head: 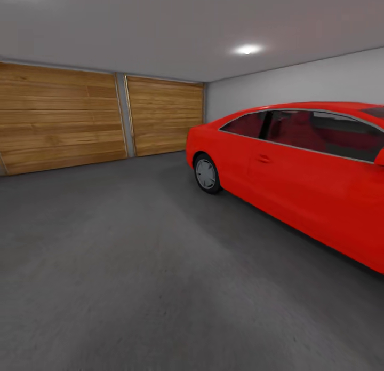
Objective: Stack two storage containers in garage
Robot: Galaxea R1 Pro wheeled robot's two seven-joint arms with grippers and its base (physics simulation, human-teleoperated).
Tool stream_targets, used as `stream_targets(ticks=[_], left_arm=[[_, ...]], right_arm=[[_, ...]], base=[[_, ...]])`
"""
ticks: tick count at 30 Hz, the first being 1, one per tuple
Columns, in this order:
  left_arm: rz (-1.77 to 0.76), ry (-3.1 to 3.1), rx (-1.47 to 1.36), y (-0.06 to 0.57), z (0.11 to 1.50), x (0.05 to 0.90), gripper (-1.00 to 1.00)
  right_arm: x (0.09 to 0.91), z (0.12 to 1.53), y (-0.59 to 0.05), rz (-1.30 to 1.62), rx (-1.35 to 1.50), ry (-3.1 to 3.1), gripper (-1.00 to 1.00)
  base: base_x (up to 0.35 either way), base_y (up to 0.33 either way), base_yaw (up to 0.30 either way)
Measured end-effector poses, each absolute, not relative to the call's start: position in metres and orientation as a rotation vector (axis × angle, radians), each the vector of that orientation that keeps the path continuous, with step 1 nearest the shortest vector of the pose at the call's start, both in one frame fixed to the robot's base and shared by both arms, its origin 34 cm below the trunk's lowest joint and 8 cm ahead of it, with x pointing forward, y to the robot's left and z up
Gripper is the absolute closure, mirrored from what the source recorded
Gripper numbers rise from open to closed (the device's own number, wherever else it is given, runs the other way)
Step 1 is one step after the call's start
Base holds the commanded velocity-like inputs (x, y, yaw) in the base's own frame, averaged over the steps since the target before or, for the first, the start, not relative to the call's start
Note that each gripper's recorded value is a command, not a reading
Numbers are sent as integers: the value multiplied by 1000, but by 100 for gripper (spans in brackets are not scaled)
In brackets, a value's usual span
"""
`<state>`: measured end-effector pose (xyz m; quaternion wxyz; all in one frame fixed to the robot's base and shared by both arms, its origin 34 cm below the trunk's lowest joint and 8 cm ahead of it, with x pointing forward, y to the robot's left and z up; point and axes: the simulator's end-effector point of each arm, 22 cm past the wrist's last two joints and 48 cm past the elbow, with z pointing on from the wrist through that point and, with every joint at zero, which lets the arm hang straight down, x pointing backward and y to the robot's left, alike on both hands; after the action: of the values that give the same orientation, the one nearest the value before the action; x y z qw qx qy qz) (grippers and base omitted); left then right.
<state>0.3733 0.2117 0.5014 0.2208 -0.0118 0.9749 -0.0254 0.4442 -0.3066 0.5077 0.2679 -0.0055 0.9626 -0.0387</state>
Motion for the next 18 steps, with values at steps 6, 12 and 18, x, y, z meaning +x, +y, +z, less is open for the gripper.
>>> stream_targets(ticks=[6,12,18], left_arm=[[-72,2696,-33,211,501,373,-100],[-74,2695,-33,210,501,373,-100],[-79,2695,-33,208,502,373,-100]], right_arm=[[444,508,-307,-104,-14,2597,-100],[444,508,-307,-105,-14,2597,-100],[444,508,-307,-106,-14,2597,-100]], base=[[0,0,299],[0,0,299],[0,0,299]])
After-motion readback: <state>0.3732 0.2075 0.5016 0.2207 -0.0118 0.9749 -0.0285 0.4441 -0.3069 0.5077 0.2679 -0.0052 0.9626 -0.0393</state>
